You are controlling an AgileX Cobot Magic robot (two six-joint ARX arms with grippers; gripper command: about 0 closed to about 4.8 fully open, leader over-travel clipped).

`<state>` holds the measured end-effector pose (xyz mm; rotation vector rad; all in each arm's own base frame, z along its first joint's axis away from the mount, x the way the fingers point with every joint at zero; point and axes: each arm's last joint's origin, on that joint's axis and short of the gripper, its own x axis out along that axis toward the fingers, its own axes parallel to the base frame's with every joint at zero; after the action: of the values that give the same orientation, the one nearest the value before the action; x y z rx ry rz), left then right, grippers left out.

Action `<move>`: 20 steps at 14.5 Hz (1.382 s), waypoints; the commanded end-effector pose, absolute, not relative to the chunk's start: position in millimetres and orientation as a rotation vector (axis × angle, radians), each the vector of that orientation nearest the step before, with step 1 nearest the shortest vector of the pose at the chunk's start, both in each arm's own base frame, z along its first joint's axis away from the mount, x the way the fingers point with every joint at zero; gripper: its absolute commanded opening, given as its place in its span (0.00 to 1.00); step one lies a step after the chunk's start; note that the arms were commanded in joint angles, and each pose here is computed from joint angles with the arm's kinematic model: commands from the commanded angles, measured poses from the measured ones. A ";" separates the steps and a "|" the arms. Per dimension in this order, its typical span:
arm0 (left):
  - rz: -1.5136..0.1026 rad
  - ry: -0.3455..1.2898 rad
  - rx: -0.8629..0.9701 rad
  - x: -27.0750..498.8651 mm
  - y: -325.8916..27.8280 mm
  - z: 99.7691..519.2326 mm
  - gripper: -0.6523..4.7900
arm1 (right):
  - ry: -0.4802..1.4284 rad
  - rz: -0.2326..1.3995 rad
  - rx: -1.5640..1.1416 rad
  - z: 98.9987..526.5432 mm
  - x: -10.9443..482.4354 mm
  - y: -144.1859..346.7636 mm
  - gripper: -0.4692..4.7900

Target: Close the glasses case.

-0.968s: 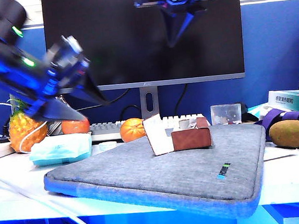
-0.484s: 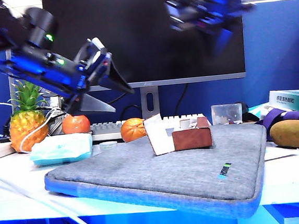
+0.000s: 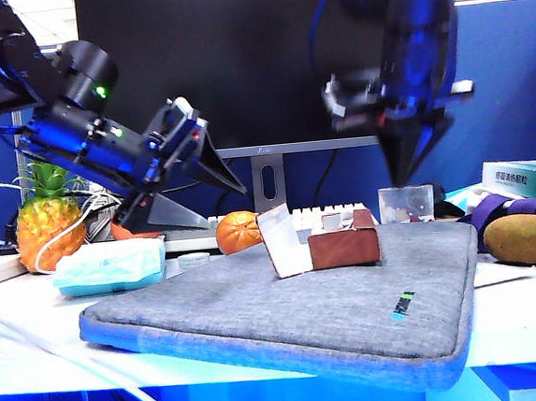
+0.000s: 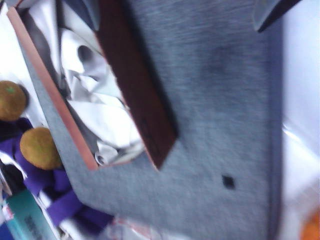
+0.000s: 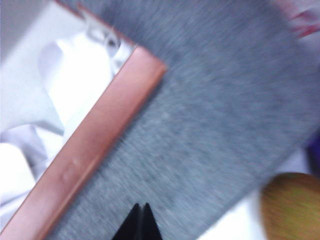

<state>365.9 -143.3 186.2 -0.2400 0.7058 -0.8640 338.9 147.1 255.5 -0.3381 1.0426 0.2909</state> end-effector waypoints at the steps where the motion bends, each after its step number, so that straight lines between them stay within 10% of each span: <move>1: -0.870 0.714 -0.237 366.7 -147.5 181.4 0.87 | 1.073 0.307 -0.332 242.2 345.3 150.3 0.09; 20: -0.986 0.687 -0.192 376.2 -216.4 198.5 0.87 | 1.093 0.405 -0.246 233.7 349.3 155.8 0.09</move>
<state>374.4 -219.1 194.7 -0.1952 0.7036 -1.0061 349.7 155.8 231.7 -0.2515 1.0968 0.4049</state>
